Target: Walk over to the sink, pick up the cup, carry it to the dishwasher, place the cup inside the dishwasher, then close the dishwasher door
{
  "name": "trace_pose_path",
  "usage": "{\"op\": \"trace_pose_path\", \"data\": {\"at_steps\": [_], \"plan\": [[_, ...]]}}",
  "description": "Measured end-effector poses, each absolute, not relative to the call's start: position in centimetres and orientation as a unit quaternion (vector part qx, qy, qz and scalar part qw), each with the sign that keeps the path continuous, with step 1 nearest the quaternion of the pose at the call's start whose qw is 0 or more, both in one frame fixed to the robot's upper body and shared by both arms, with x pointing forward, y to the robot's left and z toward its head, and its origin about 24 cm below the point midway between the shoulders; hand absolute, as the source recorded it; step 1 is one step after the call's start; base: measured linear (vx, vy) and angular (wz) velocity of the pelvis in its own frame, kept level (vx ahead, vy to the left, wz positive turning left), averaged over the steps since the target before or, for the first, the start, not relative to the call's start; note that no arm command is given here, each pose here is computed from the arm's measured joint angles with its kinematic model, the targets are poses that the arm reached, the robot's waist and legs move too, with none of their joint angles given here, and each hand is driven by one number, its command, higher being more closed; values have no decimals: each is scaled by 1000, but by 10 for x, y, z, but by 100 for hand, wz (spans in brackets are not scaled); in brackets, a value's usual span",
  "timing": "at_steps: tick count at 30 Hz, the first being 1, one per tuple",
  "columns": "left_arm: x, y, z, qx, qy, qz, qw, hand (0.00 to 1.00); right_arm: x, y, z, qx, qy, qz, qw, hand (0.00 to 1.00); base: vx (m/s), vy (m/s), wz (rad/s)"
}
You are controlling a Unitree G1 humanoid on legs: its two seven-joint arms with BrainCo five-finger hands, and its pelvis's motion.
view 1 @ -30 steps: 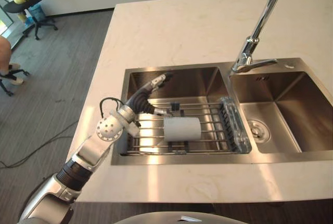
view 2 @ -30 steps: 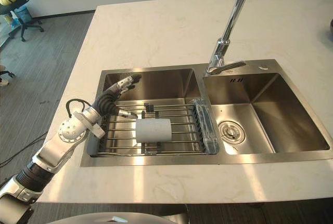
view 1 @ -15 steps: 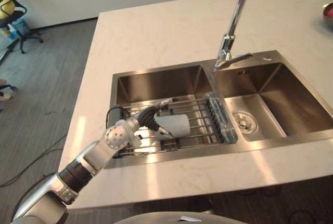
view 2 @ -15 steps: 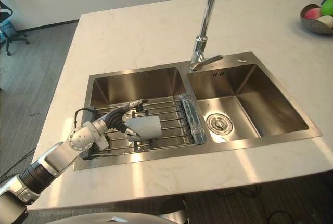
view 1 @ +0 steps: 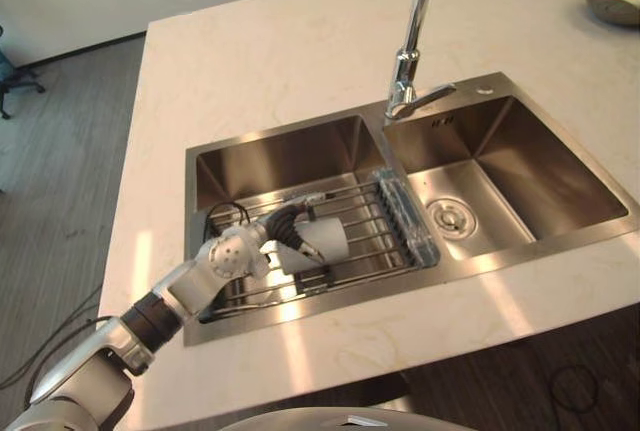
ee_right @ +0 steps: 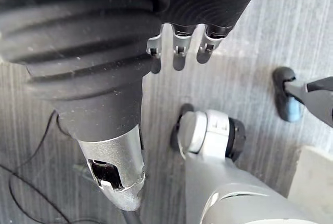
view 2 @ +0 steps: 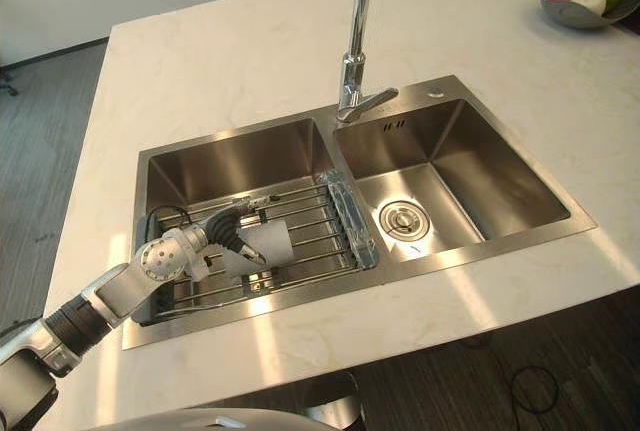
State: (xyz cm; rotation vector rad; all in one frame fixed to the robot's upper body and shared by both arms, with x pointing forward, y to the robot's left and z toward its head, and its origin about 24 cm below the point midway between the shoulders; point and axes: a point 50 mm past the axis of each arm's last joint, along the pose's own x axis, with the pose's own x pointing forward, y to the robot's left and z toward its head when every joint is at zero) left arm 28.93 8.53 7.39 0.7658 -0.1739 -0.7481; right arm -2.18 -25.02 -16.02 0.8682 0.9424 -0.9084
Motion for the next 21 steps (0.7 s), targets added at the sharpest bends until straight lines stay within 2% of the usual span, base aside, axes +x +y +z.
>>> {"op": "trace_pose_path", "data": {"at_steps": [6,13,21], "plan": [[294,90,68,387,-68,-353,849,0,-21,-247,-161,387,432,-399,710,0,-40,-24,-4],[292,81,62,414,-41,-402,815,0,-21,-249,-161,382,434,-398,712,0,-54,-30,-3],[294,80,62,428,-23,-411,804,0,-20,-250,-160,381,432,-397,715,0,-43,-29,0]]}}
